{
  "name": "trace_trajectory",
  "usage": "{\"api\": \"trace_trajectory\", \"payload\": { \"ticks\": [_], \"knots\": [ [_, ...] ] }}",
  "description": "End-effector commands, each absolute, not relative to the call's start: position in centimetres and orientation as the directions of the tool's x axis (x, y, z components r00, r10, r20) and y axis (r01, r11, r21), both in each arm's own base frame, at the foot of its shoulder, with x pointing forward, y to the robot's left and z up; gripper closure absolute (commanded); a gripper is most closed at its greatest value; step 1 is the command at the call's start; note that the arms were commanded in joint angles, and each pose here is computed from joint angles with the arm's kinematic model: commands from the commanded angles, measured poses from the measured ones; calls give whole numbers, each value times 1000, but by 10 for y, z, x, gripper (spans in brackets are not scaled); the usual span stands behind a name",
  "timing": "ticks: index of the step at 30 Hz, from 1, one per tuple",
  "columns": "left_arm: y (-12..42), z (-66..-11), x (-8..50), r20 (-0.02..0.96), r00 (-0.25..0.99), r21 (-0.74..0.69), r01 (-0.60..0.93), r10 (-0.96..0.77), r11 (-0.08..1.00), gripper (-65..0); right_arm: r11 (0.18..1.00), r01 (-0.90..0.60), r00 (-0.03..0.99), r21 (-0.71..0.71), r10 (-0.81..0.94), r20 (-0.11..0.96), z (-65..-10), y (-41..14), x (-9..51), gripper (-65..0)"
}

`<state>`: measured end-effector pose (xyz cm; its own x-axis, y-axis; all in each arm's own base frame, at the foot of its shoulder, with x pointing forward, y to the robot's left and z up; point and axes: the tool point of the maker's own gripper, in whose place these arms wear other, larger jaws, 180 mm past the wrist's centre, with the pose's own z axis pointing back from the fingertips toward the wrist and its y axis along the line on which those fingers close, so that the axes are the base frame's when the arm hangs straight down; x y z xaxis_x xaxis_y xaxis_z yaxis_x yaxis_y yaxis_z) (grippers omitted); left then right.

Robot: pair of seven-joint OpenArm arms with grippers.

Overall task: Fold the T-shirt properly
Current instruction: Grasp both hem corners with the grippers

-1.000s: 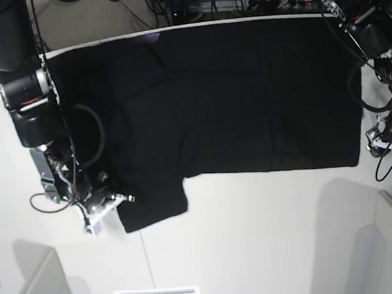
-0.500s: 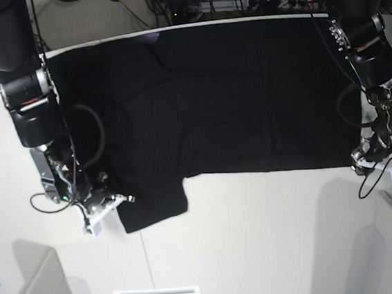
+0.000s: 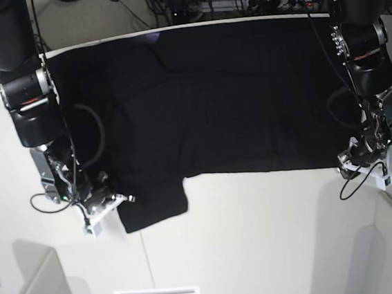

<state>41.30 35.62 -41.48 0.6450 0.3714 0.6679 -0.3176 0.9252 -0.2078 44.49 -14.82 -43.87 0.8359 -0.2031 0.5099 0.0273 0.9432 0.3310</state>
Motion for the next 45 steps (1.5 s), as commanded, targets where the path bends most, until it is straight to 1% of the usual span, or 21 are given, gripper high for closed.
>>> {"api": "trace_trajectory", "payload": {
  "ticks": [1, 3, 4, 5, 6, 8, 9, 10, 17, 20, 23, 28, 32, 34, 39, 45],
  "knots": [
    [364, -403, 419, 681, 635, -196, -320, 364, 927, -359, 949, 22, 829, 315, -193, 524, -429, -155, 453, 0],
    [364, -405, 417, 677, 640, -194, -322, 364, 927, -355, 949, 23, 828, 313, -194, 526, -429, -156, 453, 0],
    [364, -407, 416, 675, 642, -193, -322, 364, 927, -342, 949, 23, 828, 313, -194, 526, -429, -156, 453, 0],
    [364, -407, 415, 674, 643, -193, -323, 364, 927, -306, 949, 23, 828, 313, -194, 526, -429, -156, 453, 0],
    [364, -408, 415, 673, 645, -191, -322, 363, 927, -247, 949, 24, 827, 314, -196, 527, -428, -156, 453, 0],
    [364, -408, 415, 673, 645, -191, -322, 363, 927, -105, 949, 26, 826, 315, -198, 527, -429, -156, 453, 0],
    [364, -410, 413, 670, 647, -191, -323, 364, 927, -21, 949, 26, 825, 315, -198, 530, -428, -156, 454, 0],
    [364, -410, 413, 670, 647, -191, -323, 364, 927, 0, 949, 27, 818, 314, -201, 538, -427, -158, 455, 0],
    [364, -406, 415, 677, 641, -194, -318, 361, 928, 0, 950, 33, 788, 311, -216, 577, -429, -162, 457, 0],
    [367, -405, 415, 679, 640, -190, -320, 360, 928, 0, 954, 42, 775, 297, -219, 593, -427, -174, 458, 0],
    [367, -404, 412, 690, 637, -180, -310, 344, 934, 0, 954, 25, 760, 299, -213, 614, -420, -173, 462, 0],
    [362, -380, 416, 752, 600, -143, -255, 273, 956, 0, 957, -10, 720, 288, -193, 666, -398, -177, 472, 0],
    [360, -376, 415, 736, 622, -140, -245, 266, 959, 0, 958, -35, 699, 286, -181, 692, -385, -174, 478, 0],
    [358, -364, 418, 754, 610, -127, -226, 242, 966, 0, 961, -37, 698, 275, -172, 695, -385, -180, 474, 0],
    [357, -353, 411, 770, 610, -84, -193, 187, 978, 0, 962, -72, 690, 263, -142, 709, -377, -181, 467, 0],
    [377, -337, 386, 782, 584, -84, -250, 219, 965, 0, 962, -96, 694, 256, -119, 710, -376, -180, 453, 0]
  ]
}}
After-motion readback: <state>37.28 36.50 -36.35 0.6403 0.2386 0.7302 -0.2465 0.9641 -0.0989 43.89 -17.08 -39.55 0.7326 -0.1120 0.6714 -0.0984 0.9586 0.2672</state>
